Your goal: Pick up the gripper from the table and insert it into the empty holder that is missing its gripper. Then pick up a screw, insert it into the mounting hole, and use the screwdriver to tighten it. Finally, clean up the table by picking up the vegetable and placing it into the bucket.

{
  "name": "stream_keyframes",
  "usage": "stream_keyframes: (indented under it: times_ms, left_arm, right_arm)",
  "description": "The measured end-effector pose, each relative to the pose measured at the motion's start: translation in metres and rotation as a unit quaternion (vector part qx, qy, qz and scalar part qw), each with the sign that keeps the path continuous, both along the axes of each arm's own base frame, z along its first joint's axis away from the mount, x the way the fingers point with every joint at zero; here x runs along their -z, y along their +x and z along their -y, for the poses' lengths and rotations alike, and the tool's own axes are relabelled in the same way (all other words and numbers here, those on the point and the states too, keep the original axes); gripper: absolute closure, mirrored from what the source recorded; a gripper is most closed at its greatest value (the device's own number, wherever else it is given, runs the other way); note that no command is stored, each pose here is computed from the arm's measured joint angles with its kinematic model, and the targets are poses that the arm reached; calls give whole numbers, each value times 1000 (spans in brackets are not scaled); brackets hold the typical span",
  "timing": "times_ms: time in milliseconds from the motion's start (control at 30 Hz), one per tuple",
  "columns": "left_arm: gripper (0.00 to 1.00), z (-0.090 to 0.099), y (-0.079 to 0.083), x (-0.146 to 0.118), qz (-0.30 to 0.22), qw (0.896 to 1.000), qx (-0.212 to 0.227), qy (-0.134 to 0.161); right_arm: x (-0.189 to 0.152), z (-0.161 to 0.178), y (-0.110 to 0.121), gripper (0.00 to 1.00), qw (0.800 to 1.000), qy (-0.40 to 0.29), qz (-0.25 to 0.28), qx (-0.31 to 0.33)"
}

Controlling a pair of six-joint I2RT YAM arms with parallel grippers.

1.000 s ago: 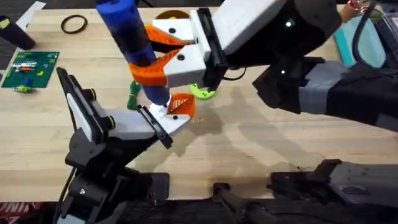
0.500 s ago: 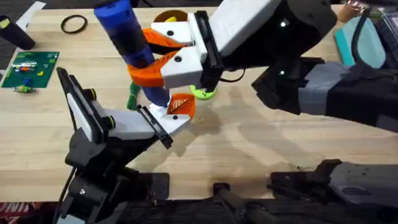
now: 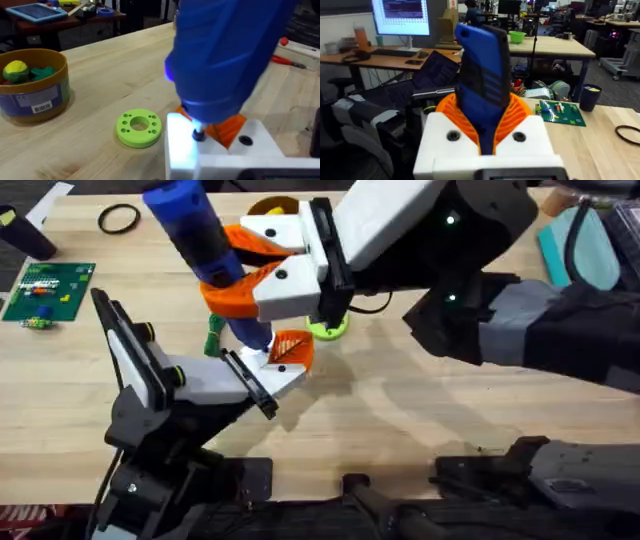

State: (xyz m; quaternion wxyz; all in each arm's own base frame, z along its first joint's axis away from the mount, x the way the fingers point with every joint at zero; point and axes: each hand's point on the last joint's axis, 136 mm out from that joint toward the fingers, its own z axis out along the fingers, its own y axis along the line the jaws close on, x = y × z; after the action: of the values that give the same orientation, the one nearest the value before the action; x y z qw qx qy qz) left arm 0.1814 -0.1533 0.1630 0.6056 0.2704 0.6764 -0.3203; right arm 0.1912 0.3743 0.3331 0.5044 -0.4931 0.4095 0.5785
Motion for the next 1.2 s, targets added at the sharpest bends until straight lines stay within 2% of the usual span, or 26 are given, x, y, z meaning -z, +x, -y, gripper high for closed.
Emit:
stream_keyframes:
  times_ms: [433,733,900,1100,1200]
  left_arm:
    - [990,0,0,0,0,1000,-1,0]
    - [990,0,0,0,0,1000,-1,0]
    - [990,0,0,0,0,1000,-1,0]
    - [990,0,0,0,1,1000,0,0]
    - [990,1,-1,0,3,1000,4,4]
  right_arm:
    - [2,-4,9,924,999,-6,-19,25]
    - [3,-4,6,924,1000,-7,-17,18]
    - [2,3,2,924,1000,-7,9,-7]
    - [1,19,-17,923,996,32,76,-35]
    - [4,25,-17,924,996,48,71,-16]
